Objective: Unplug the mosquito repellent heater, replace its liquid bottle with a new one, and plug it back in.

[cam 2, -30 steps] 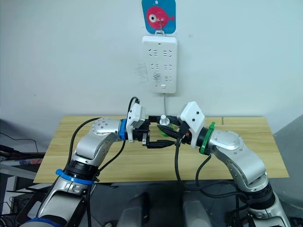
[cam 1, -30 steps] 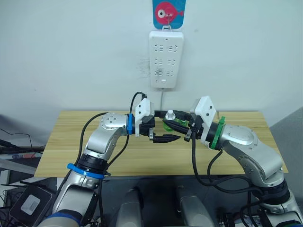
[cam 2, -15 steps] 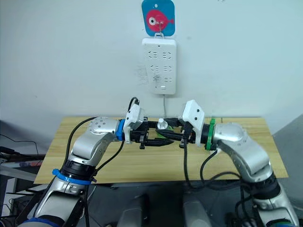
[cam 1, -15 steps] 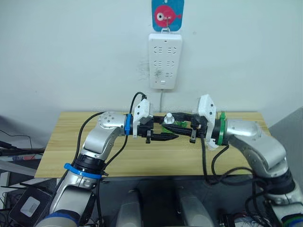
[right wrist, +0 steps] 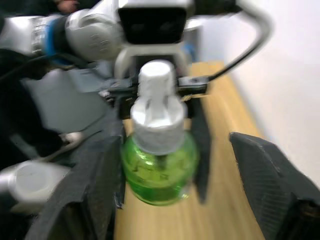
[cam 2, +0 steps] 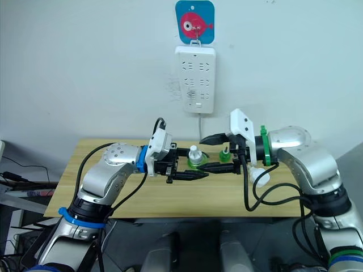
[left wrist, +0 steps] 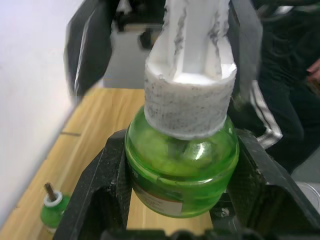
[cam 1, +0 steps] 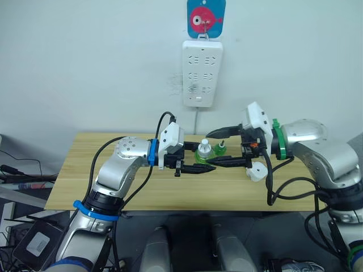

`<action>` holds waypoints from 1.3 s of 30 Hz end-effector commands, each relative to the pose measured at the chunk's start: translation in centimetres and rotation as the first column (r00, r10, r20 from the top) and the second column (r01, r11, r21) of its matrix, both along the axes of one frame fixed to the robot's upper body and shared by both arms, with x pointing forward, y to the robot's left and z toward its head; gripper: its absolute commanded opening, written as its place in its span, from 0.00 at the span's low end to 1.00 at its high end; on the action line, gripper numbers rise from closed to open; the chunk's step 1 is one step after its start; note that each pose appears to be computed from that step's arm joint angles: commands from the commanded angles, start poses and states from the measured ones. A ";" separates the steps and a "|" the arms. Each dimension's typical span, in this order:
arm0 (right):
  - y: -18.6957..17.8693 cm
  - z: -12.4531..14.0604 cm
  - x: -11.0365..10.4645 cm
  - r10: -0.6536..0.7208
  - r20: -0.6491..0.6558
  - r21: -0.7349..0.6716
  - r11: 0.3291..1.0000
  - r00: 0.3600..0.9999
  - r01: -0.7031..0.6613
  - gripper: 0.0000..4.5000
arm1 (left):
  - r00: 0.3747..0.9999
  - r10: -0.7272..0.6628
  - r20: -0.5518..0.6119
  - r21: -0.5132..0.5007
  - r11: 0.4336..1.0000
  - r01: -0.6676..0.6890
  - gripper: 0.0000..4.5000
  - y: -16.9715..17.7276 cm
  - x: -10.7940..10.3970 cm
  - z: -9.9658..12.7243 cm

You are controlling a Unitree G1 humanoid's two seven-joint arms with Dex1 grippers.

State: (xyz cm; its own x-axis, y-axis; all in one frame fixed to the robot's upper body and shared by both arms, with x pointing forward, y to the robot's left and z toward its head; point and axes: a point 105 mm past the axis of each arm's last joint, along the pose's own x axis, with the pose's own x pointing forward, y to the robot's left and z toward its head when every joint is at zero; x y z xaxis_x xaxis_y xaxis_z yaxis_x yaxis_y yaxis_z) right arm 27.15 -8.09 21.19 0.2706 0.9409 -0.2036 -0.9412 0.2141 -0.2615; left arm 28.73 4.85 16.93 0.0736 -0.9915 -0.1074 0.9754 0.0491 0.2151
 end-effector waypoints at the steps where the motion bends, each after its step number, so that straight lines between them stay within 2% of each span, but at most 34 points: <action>1: 0.3 1.1 -1.9 -0.161 0.068 0.125 0.980 0.985 0.152 0.78 | 0.998 0.039 0.052 -0.026 0.999 -0.038 0.50 -0.7 -0.1 0.5; 3: 1.1 1.0 -3.1 -0.216 0.043 0.192 0.960 0.975 0.204 0.78 | 0.996 0.067 0.063 -0.030 0.997 -0.065 0.50 -0.9 0.1 0.3; 5: 1.7 0.9 -3.4 -0.270 0.029 0.239 0.937 0.962 0.256 0.78 | 0.994 0.082 0.074 -0.033 0.996 -0.080 0.50 -1.1 0.3 0.3; 8: 2.4 0.3 -2.6 -0.387 0.034 0.267 0.892 0.922 0.364 0.78 | 0.989 0.118 0.092 -0.047 0.992 -0.114 0.50 -1.5 0.7 0.4; 11: 2.8 0.0 -1.7 -0.444 0.025 0.287 0.862 0.896 0.419 0.78 | 0.987 0.126 0.098 -0.057 0.991 -0.121 0.50 -1.8 0.7 0.6; 14: 2.9 -0.4 -1.6 -0.450 0.029 0.281 0.861 0.892 0.425 0.65 | 0.987 0.125 0.097 -0.064 0.991 -0.119 0.50 -1.9 0.5 0.7; 17: 2.9 -0.5 -1.7 -0.425 0.039 0.274 0.875 0.904 0.400 0.41 | 0.990 0.113 0.088 -0.066 0.992 -0.107 0.50 -1.9 0.2 0.7; 19: 2.9 -0.5 -1.8 -0.394 0.042 0.268 0.890 0.918 0.369 0.26 | 0.993 0.091 0.073 -0.065 0.994 -0.086 0.50 -1.8 -0.3 0.6; 20: 2.8 -0.5 -1.9 -0.372 0.038 0.269 0.898 0.928 0.349 0.24 | 0.995 0.077 0.065 -0.061 0.995 -0.073 0.50 -1.6 -0.6 0.5; 23: 2.9 -0.6 -2.6 -0.178 0.057 0.203 0.966 0.982 0.163 0.24 | 1.000 0.000 0.030 -0.036 0.999 0.001 0.50 -0.9 -1.7 0.3; 25: 2.5 -1.1 -2.7 -0.025 0.061 0.105 0.994 0.998 0.019 0.24 | 0.998 -0.065 0.025 -0.007 0.998 0.065 0.50 -0.3 -2.6 0.0; 27: 1.9 -1.2 -2.3 0.100 0.023 0.023 0.995 0.995 -0.101 0.24 | 0.989 -0.146 0.040 0.045 0.989 0.144 0.50 0.3 -3.5 -0.4; 29: 1.4 -1.6 -2.2 0.193 -0.032 -0.055 0.979 0.981 -0.195 0.24 | 0.986 -0.161 0.042 0.054 0.986 0.159 0.50 0.6 -3.5 -0.4; 31: 1.4 -1.4 -2.7 0.260 -0.093 -0.071 0.961 0.961 -0.267 0.24 | 0.987 -0.155 0.052 0.049 0.987 0.153 0.50 0.7 -3.3 -0.2; 33: 1.6 -0.7 -2.8 0.275 -0.096 -0.052 0.958 0.957 -0.281 0.24 | 0.988 -0.140 0.067 0.038 0.990 0.138 0.50 0.7 -3.0 0.0; 34: 1.5 -0.5 -2.7 0.269 -0.088 -0.048 0.960 0.959 -0.274 0.41 | 0.989 -0.132 0.072 0.031 0.991 0.131 0.50 0.7 -2.9 0.1; 39: -0.1 0.7 -2.1 0.203 -0.064 -0.058 0.977 0.977 -0.207 0.79 | 0.991 -0.097 0.091 0.004 0.995 0.097 0.50 0.5 -2.5 0.1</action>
